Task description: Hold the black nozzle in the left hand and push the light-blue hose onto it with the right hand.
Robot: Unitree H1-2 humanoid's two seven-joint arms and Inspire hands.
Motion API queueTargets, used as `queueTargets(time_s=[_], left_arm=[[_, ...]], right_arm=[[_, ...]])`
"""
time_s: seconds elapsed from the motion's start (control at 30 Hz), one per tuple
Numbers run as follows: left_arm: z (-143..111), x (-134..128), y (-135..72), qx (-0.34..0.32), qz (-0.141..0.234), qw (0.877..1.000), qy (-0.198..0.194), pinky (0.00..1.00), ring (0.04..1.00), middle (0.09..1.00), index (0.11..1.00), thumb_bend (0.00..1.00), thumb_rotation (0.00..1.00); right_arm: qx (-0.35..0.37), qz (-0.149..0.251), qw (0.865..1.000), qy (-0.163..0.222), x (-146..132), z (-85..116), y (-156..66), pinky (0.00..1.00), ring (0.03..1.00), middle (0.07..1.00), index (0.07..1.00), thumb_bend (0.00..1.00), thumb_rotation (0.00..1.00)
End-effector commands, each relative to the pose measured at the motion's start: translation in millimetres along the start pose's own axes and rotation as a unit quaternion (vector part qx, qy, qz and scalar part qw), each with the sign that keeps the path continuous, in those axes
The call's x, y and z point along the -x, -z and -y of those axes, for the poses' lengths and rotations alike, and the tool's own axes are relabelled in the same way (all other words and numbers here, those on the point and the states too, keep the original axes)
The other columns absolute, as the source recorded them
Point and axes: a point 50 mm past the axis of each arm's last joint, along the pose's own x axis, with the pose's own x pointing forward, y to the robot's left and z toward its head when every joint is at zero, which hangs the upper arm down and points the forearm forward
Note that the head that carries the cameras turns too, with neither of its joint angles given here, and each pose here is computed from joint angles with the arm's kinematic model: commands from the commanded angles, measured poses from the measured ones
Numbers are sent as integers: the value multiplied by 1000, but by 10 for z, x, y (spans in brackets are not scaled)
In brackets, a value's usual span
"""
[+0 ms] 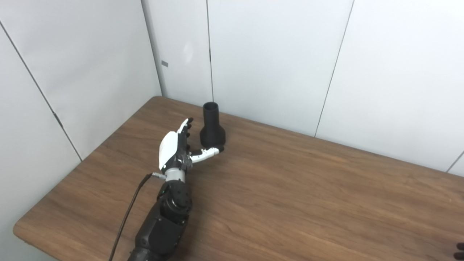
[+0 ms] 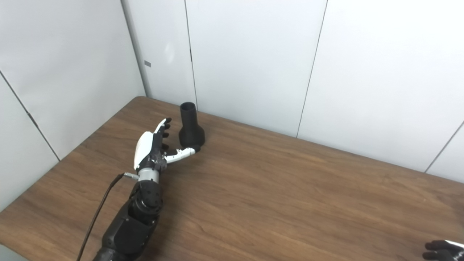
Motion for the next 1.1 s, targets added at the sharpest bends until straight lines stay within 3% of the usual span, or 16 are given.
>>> queueTargets(time_s=[0.0,0.2,0.4,0.63,0.93,1.07], left_arm=[[-15,-87,-57,-10,1,1000,5,666,835,915,911,1000,343],[2,-189,-54,-25,-12,1000,10,656,831,922,909,1000,350],[11,-316,-40,-33,-17,999,11,583,788,919,915,1000,333],[29,-406,-34,-70,-15,997,14,607,784,884,875,1000,358],[75,-501,-27,-124,-11,990,73,644,778,841,894,1000,356],[105,-522,-37,-159,1,983,96,664,794,878,874,1000,324]], right_arm=[[0,13,1000,0,4,40,-40,367,496,536,495,935,627],[-3,13,1000,-1,4,43,-27,367,495,535,495,954,624],[-2,10,1000,3,15,35,-39,366,493,533,490,981,627],[-2,8,1000,4,23,29,-46,358,484,524,486,998,630],[4,8,1000,1,31,22,-54,352,479,521,482,1000,638],[1,10,1000,0,34,15,-51,350,477,520,480,1000,637]])
